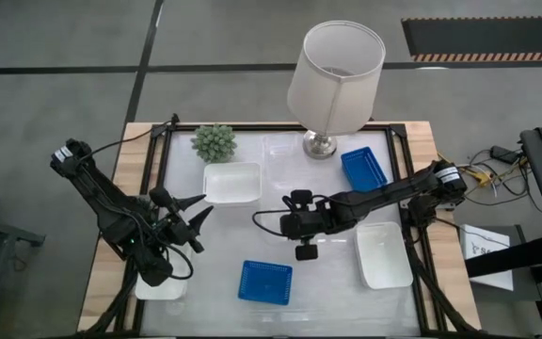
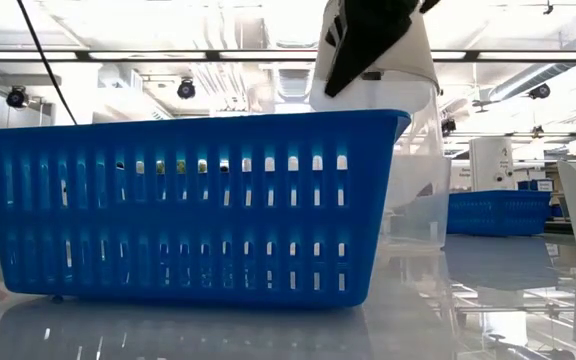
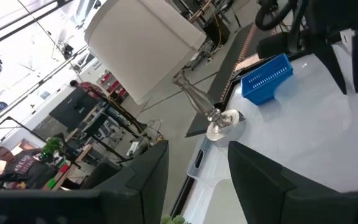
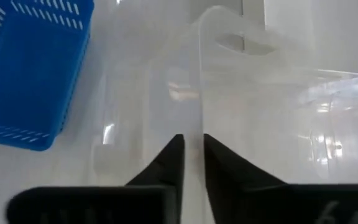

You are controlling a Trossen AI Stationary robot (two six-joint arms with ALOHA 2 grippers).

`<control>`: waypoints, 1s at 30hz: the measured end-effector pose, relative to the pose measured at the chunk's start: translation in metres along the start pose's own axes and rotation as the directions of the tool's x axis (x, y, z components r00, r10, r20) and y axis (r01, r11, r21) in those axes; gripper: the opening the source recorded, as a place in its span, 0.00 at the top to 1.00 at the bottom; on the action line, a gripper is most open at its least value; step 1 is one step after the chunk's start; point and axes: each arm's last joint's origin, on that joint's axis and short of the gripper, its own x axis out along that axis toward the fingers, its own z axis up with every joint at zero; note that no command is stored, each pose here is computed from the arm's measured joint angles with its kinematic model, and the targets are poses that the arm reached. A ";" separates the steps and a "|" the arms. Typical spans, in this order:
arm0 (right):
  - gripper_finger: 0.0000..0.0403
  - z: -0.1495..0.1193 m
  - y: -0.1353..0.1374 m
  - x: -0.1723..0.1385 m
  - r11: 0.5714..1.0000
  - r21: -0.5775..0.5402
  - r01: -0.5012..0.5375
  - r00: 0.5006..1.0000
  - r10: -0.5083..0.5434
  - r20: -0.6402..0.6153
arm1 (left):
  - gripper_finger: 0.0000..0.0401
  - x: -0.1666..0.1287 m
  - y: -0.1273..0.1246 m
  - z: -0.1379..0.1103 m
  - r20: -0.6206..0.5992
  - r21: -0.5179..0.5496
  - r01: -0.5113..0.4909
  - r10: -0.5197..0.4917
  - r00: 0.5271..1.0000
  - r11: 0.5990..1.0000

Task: Stack baskets by color
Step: Stack the bottom left transparent bin on top of the center transparent bin, then stack the bottom left white bin on top of the top white bin

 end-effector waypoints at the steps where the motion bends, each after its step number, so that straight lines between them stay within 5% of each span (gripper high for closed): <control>1: 0.96 -0.003 0.001 0.003 1.000 -0.001 0.000 1.000 0.000 -0.008 | 0.62 0.000 0.000 0.000 0.000 -0.001 0.000 0.000 1.000 1.000; 7: 0.92 -0.007 0.002 0.012 1.000 0.004 0.000 1.000 0.000 0.006 | 0.62 0.000 0.000 0.000 0.000 -0.004 0.000 0.000 1.000 1.000; 20: 0.64 -0.009 0.003 -0.006 1.000 0.011 -0.007 0.999 0.007 0.041 | 0.62 0.000 -0.004 -0.001 0.003 -0.040 0.008 -0.008 1.000 0.999; 30: 0.64 -0.042 0.016 -0.021 0.998 0.069 0.000 0.990 -0.010 0.140 | 0.62 0.003 -0.028 -0.008 -0.005 -0.132 0.134 -0.135 0.991 0.982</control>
